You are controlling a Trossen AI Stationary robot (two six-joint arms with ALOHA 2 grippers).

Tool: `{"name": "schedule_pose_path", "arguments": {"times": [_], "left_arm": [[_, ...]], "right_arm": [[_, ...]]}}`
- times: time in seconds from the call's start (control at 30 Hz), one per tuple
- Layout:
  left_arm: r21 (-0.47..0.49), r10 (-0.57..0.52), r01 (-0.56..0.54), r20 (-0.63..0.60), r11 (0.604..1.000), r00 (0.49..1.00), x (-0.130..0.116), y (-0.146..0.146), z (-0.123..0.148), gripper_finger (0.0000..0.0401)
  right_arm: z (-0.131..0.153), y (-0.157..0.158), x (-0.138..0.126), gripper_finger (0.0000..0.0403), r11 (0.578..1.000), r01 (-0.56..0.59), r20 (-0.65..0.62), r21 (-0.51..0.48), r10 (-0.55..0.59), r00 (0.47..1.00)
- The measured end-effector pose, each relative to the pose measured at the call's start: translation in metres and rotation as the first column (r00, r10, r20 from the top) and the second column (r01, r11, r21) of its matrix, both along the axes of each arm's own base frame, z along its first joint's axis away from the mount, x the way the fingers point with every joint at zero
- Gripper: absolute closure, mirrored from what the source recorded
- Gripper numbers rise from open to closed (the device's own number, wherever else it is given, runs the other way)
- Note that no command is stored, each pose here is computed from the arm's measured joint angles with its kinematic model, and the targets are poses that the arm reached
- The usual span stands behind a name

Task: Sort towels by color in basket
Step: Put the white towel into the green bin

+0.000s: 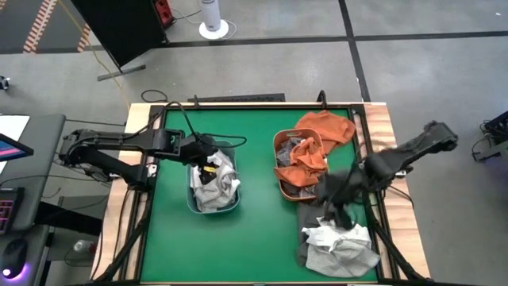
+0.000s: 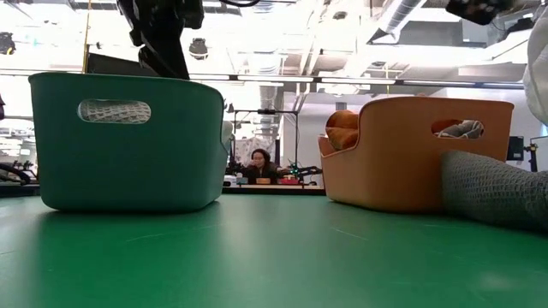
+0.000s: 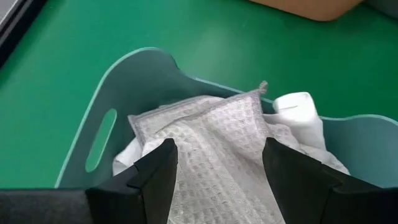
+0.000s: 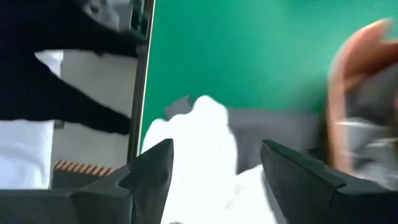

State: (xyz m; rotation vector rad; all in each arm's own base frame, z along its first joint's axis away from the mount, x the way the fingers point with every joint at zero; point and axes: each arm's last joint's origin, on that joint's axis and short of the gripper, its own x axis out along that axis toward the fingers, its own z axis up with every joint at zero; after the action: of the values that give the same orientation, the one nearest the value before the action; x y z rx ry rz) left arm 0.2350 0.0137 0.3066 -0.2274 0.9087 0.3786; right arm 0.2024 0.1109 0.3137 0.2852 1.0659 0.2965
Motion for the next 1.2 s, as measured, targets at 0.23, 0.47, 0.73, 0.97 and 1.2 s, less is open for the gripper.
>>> {"name": "schedule_pose_path", "arguments": {"times": [0.23, 0.47, 0.73, 0.97, 1.2], "left_arm": [[-0.040, -0.124, 0.123, -0.005, 0.992, 0.992, 0.001, -0.002, 0.000, 0.0177], [-0.037, -0.222, 0.221, -0.019, 0.974, 0.975, -0.003, -0.004, 0.001, 0.0177], [-0.004, -0.259, 0.260, 0.060, 0.966, 0.964, -0.032, -0.005, 0.023, 0.0177], [0.088, -0.133, 0.115, 0.237, 0.989, 0.962, -0.053, -0.001, 0.048, 0.0177], [0.054, -0.036, 0.016, 0.386, 0.998, 0.922, -0.046, 0.000, 0.059, 0.0177]], "right_arm": [[-0.033, 0.043, 0.022, 0.0121, 0.998, 0.038, -0.120, 0.040, -0.032, 0.992], [-0.079, 0.063, 0.034, 0.0144, 0.996, 0.049, -0.305, -0.073, -0.069, 0.950], [-0.098, 0.052, 0.043, 0.0370, 0.984, 0.091, -0.412, -0.154, -0.148, 0.899], [-0.049, 0.010, 0.049, 0.0366, 0.985, 0.145, -0.282, -0.095, -0.166, 0.945], [0.029, -0.041, 0.057, 0.0378, 0.992, 0.106, 0.112, -0.073, -0.098, 0.989]]}}
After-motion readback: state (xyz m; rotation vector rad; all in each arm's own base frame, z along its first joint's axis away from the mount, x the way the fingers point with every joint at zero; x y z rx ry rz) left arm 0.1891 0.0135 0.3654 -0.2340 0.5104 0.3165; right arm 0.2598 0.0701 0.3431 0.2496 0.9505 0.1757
